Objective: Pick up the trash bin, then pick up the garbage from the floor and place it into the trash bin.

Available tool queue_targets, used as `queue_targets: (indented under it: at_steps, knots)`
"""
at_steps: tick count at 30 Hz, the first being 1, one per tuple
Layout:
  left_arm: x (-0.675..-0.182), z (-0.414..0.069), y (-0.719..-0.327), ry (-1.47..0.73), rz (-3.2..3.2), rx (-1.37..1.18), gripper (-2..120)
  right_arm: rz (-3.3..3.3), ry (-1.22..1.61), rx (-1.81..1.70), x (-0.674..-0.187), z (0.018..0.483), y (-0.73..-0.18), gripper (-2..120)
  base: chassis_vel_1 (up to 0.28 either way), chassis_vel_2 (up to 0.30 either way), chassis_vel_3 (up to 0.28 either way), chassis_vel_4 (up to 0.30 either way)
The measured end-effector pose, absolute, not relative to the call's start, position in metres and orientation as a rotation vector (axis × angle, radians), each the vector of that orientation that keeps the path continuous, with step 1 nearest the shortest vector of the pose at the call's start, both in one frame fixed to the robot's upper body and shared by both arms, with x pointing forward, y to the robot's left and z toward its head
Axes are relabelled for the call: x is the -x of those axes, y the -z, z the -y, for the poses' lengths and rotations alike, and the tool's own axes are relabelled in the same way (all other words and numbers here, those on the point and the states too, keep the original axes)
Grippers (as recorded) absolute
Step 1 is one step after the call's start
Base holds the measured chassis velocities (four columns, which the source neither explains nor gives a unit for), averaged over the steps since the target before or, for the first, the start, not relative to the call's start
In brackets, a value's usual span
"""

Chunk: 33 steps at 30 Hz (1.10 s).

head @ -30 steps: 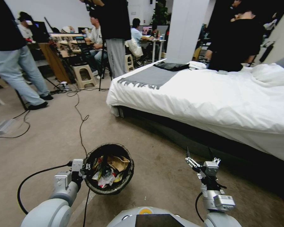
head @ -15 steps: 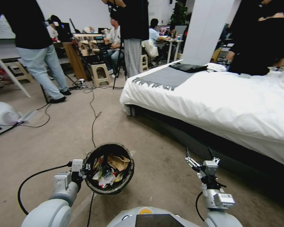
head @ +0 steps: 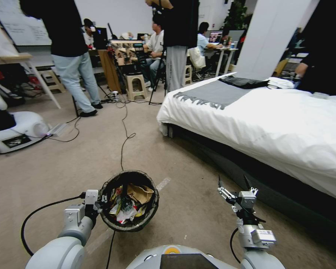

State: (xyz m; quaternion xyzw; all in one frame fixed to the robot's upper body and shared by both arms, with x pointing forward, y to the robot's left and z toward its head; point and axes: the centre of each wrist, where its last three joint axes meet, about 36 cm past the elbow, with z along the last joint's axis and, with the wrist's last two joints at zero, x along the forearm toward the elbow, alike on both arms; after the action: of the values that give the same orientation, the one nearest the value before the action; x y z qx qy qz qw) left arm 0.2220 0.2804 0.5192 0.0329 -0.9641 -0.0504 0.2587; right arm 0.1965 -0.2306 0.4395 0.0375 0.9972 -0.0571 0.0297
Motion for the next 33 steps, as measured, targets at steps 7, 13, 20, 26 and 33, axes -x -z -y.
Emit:
queue_targets:
  at_steps: [7, 13, 20, 26, 33]
  knots:
    - [-0.2225, -0.2806, -0.5196, 0.139, 2.613, -0.086, 1, -3.083, 0.165, -0.111, -0.1976, 0.2279, -0.4385, 100, 0.061, 0.061, 0.064, 0.064]
    - [-0.2228, -0.2798, -0.5195, 0.132, 2.613, -0.081, 1, -3.087, 0.163, -0.118, -0.1974, 0.2276, -0.4382, 100, 0.068, 0.060, 0.062, 0.069]
    - [-0.2231, -0.2798, -0.5197, 0.132, 2.613, -0.077, 1, -3.089, 0.161, -0.121, -0.1975, 0.2271, -0.4375, 100, 0.069, 0.073, 0.068, 0.059]
    - [-0.2235, -0.2806, -0.5202, 0.130, 2.616, -0.082, 1, -3.095, 0.155, -0.116, -0.1979, 0.2253, -0.4360, 100, 0.071, 0.071, 0.068, 0.069]
    - [-0.2240, -0.2795, -0.5201, 0.122, 2.619, -0.079, 1, -3.097, 0.158, -0.118, -0.1982, 0.2252, -0.4373, 100, 0.075, 0.068, 0.073, 0.070]
